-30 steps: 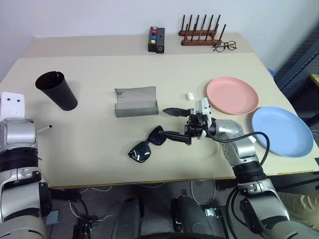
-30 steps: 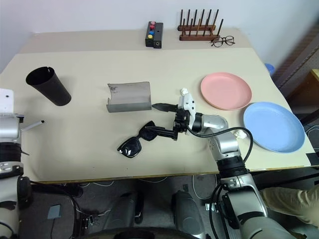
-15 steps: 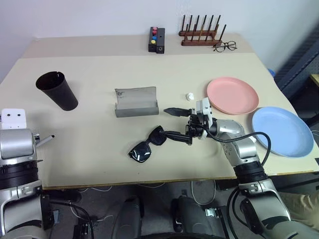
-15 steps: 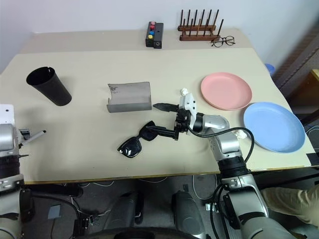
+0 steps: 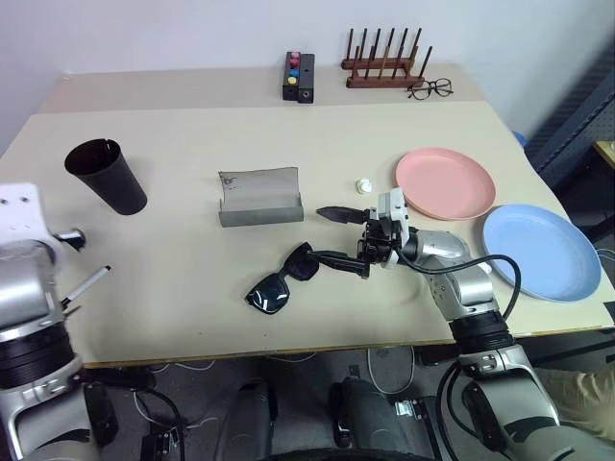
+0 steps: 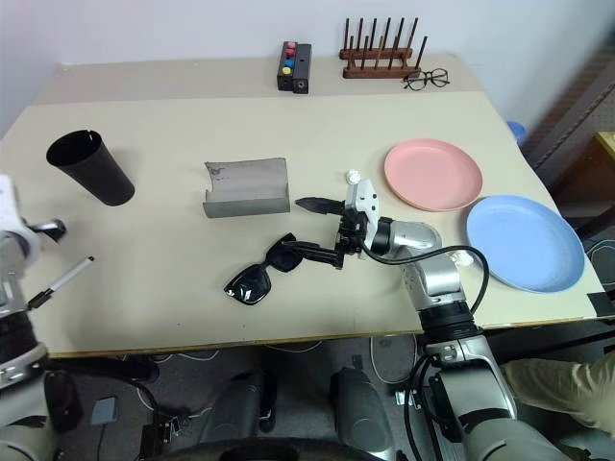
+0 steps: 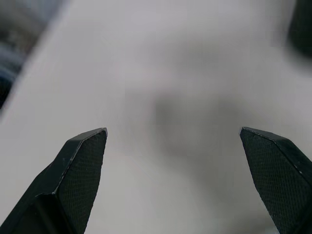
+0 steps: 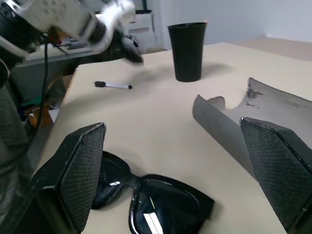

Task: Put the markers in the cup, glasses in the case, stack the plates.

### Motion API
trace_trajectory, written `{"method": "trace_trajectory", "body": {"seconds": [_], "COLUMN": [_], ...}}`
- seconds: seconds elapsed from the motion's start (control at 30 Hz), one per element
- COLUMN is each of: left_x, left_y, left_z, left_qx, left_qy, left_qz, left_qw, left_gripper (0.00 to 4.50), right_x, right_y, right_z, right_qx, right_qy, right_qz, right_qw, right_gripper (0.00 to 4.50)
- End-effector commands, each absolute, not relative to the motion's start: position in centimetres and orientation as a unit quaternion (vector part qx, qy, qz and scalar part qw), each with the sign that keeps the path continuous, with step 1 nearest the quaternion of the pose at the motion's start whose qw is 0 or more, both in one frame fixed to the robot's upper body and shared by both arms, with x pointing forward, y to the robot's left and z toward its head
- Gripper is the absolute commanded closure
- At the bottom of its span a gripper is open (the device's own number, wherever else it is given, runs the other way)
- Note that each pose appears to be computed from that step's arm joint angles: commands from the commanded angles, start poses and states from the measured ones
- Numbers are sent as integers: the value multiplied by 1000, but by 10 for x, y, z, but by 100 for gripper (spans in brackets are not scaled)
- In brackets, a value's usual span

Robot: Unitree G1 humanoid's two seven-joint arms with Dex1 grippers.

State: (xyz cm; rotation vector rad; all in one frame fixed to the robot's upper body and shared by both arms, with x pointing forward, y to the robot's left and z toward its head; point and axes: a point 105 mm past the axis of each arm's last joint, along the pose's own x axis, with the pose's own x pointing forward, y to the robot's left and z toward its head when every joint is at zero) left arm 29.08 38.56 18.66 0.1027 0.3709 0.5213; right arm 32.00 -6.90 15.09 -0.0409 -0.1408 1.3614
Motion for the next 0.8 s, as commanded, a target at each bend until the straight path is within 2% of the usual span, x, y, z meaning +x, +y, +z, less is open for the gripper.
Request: {"method": "trace_trajectory", "body": {"seconds": [0.03,0.17,0.33,0.53,0.8], "left_x": [288,277,269,261,259], "left_y": [363,342,339,346,359], "left_z": [212,212,211,194,173], "left_qx": [78,119,149,172,200], "left_qy": [134,153,161,222,277], "left_qz": [132,3,-82,-150,-165], "left_qw": [979,981,972,948,925], "left_gripper": [5,5,5,5,5], "right_x": [316,313,306,295,299], "right_y": [-73,-74,-79,-94,-93], "right_z": [165,158,147,132,128], "right_qx": [-25,-35,-67,-125,-155], "right_qy": [-89,-72,-53,-37,-53], "right_qz": [630,642,667,699,706], "right_qw": [771,763,740,703,690], "right_gripper": [0,0,0,0,0]}}
